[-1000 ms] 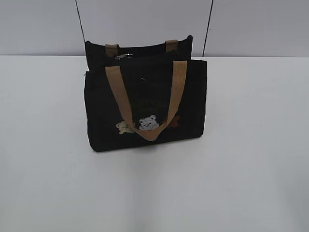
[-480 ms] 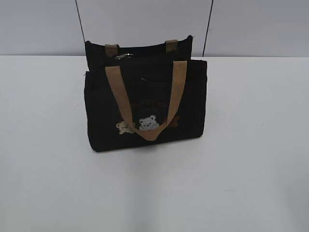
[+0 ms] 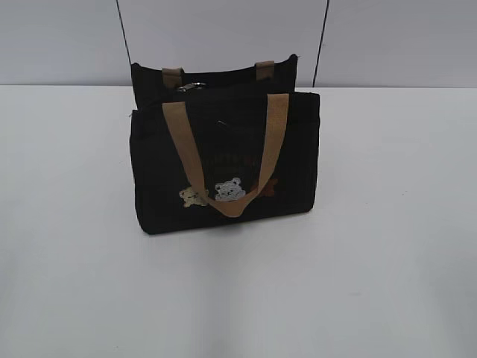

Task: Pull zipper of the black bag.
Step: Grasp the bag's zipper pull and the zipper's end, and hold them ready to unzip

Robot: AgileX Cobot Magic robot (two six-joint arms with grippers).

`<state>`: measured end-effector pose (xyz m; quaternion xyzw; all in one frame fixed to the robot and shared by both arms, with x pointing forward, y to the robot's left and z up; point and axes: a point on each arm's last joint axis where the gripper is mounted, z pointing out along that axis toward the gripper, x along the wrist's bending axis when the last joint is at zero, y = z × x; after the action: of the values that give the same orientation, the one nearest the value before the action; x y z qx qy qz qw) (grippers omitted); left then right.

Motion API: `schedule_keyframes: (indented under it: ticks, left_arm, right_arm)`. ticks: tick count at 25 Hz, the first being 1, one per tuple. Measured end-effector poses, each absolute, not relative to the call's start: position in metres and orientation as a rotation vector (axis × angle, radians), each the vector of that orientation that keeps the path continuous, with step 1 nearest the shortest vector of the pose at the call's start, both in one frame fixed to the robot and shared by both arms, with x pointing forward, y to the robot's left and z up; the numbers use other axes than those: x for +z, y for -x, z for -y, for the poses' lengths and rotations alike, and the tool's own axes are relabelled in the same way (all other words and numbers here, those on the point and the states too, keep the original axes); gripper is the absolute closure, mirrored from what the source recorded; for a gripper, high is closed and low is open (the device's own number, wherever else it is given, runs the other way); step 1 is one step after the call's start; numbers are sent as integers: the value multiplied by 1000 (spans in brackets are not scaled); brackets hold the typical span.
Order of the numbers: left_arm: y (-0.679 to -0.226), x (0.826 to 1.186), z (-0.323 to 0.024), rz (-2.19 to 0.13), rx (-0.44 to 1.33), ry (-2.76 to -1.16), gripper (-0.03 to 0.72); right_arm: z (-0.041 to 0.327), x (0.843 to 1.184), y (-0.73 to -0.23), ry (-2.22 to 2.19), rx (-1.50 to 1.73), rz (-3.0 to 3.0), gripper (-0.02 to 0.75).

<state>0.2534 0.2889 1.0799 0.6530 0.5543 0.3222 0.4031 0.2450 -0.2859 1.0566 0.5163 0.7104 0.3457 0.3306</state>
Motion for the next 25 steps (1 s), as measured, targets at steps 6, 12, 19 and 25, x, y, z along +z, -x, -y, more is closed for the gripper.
schedule_keyframes:
  ticks: [6,12,19,25]
  left_arm:
    - [-308,1107,-286,-1339,852,-1758,257]
    - [-380,1123,-275,-1193,788,-1955,269]
    - [-458,1131,-265,-1028,763,-2048,269]
    - [-513,1120,-250,-843,637,-2128,269]
  right_arm:
    - [283,1102,-286,-1376,864,-1958,290]
    - [272,1142,-348,-1251,888,-2154,322]
    - [259,1163,-437,-1069,950,-2343,324]
    - [248,1176,-506,-894,1066,-2392,336]
